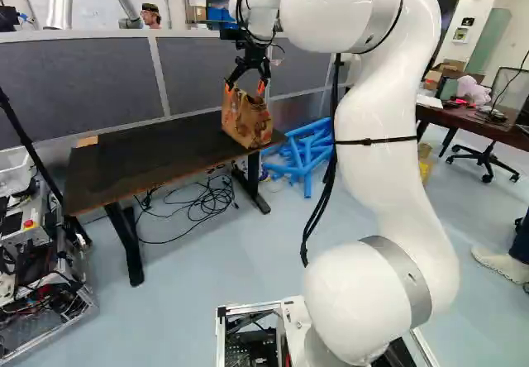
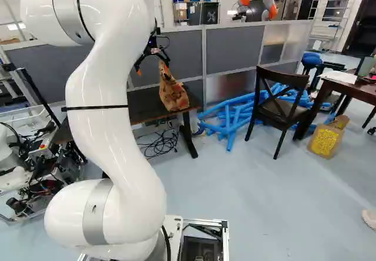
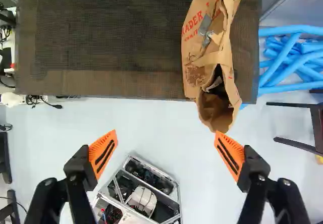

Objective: Pick up the bag on the ground and place it on the table

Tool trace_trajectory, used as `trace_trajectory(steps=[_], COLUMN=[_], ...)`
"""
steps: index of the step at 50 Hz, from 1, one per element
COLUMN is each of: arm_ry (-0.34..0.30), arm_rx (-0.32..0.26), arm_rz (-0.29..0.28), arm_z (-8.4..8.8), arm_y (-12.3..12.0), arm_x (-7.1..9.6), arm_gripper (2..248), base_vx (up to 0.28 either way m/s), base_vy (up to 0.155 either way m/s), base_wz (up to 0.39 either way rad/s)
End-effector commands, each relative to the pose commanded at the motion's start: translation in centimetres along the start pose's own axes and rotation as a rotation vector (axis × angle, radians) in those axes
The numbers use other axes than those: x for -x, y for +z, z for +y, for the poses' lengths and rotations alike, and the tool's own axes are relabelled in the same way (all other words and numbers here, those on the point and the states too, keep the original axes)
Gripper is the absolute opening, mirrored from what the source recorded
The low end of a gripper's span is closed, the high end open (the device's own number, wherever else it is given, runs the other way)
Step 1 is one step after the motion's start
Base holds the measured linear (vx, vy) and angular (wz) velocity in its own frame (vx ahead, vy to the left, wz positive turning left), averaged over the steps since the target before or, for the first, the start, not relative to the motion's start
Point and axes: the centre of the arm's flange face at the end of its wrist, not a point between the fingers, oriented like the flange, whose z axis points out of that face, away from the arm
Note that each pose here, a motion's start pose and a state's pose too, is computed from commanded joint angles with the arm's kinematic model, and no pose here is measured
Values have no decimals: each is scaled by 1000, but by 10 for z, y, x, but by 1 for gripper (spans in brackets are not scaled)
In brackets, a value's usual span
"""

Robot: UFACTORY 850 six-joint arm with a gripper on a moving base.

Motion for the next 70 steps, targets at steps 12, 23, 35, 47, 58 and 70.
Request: trace_trajectory(steps=[12,23,35,47,58,70], arm_ry=[10,23,42,64,88,117], arm_rx=[10,24,45,70,97,130], arm_rz=[13,32,59,93,132,181], arm_z=[1,3,5,7,10,11], arm_y=[3,6,12,18,26,35], arm_x=[5,11,21,34,50,71], arm_gripper=[247,247,247,247,247,247], base_vx=[0,0,0,0,0,0], base_vy=[0,0,0,0,0,0], base_wz=[0,0,0,0,0,0])
